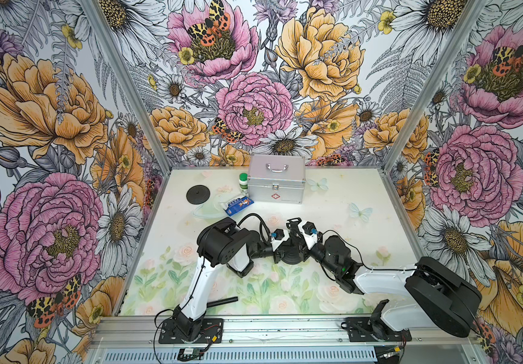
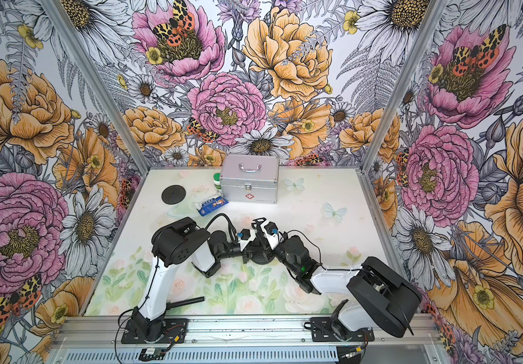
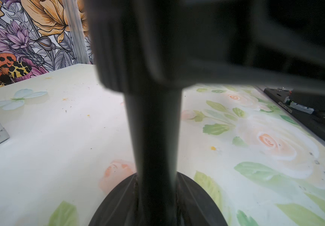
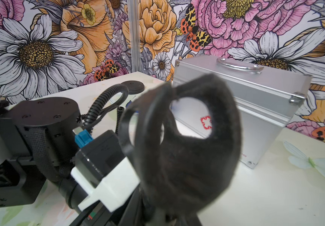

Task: Assemble a microphone stand
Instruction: Screw the microphone stand pole into the microphone stand base, then pick up the microphone stand at the center of the board, then place the microphone stand at the center of the board.

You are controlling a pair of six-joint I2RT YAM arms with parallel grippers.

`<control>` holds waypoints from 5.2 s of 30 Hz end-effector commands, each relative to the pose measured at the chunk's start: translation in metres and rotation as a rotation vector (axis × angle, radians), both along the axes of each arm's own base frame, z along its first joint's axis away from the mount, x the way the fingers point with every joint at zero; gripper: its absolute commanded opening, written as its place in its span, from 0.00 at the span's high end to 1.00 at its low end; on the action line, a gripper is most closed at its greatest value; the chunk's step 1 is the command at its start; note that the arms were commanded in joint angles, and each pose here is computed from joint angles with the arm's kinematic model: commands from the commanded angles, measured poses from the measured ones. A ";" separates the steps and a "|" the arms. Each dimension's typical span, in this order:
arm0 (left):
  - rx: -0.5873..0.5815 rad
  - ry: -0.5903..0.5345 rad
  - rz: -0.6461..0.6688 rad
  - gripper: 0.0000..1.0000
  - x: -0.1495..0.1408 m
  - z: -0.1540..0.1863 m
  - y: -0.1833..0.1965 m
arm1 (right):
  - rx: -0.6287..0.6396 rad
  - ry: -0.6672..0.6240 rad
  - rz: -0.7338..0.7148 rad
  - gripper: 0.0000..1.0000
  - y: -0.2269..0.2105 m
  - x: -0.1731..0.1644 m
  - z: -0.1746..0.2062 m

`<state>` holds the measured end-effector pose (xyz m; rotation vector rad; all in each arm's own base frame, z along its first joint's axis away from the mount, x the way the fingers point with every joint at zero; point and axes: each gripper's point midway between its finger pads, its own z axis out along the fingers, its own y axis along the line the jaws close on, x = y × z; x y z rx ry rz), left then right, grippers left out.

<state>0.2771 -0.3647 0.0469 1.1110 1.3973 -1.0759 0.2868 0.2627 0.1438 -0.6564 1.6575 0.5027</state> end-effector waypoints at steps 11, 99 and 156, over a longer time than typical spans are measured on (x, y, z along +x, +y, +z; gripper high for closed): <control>0.067 0.079 -0.023 0.69 -0.014 -0.031 0.003 | -0.159 0.038 0.582 0.59 -0.006 -0.045 -0.012; 0.068 0.090 -0.026 0.70 -0.013 -0.034 0.002 | -0.214 0.112 0.586 0.97 -0.008 -0.004 -0.013; -0.003 0.081 0.266 0.56 0.010 0.032 0.040 | 0.060 -0.187 -0.304 0.99 -0.152 0.243 0.113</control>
